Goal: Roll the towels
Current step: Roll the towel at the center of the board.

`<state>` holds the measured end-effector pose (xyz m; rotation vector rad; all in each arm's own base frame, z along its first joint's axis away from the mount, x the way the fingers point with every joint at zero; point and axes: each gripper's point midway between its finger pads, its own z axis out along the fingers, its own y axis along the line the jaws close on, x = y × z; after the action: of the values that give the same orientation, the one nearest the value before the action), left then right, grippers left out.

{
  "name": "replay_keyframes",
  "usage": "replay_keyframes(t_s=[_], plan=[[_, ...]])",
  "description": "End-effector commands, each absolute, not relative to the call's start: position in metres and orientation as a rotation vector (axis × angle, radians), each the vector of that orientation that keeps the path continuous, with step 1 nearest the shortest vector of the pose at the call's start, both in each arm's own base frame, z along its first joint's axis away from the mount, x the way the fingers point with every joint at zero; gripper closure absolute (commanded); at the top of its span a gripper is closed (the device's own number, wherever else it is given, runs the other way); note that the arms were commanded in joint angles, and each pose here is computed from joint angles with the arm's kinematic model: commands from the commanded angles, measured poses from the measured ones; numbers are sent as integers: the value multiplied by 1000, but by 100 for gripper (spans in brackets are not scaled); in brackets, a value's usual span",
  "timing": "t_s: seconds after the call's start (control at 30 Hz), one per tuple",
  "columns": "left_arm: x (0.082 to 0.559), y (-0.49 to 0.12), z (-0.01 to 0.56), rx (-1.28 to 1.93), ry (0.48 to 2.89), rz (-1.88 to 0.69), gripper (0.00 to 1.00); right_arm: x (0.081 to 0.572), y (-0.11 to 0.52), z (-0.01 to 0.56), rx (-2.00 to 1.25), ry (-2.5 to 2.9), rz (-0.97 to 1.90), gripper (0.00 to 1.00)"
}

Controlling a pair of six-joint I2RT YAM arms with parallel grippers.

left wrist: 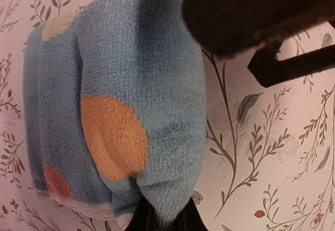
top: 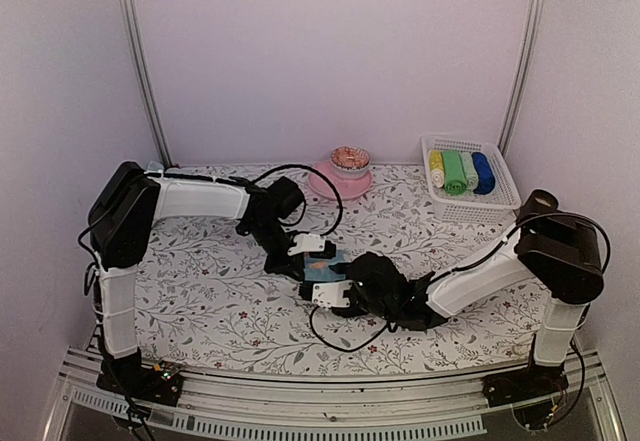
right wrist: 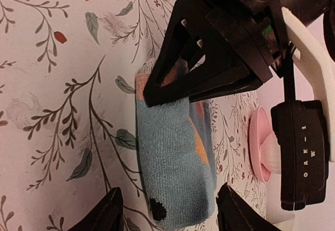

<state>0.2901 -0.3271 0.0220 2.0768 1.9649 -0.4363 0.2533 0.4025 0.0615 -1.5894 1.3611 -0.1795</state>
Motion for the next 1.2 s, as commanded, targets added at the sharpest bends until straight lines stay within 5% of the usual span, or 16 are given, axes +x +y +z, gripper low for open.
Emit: replay_keyframes(t_s=[0.0,0.4,0.5,0.63,0.73,0.83,1.17], plan=[[251,-291,-27,2215,2188,-504,100,271,413,62,-1585,1294,-321,38],[251,-291,-25,2213,2191,-525,100,292,418,35,-1629,1355,-348,40],[252,-291,-25,2212,2193,-521,100,295,417,29,-1647,1398,-319,48],[256,-290,-21,2194,2189,-506,96,292,416,20,-1695,1462,-258,70],[261,-289,-17,2177,2187,-494,93,290,416,9,-1735,1527,-213,76],[267,-289,-12,2148,2184,-481,84,285,414,2,-1757,1586,-148,80],[316,-290,33,1866,2115,-378,20,269,419,-10,-1839,1674,-26,87]])
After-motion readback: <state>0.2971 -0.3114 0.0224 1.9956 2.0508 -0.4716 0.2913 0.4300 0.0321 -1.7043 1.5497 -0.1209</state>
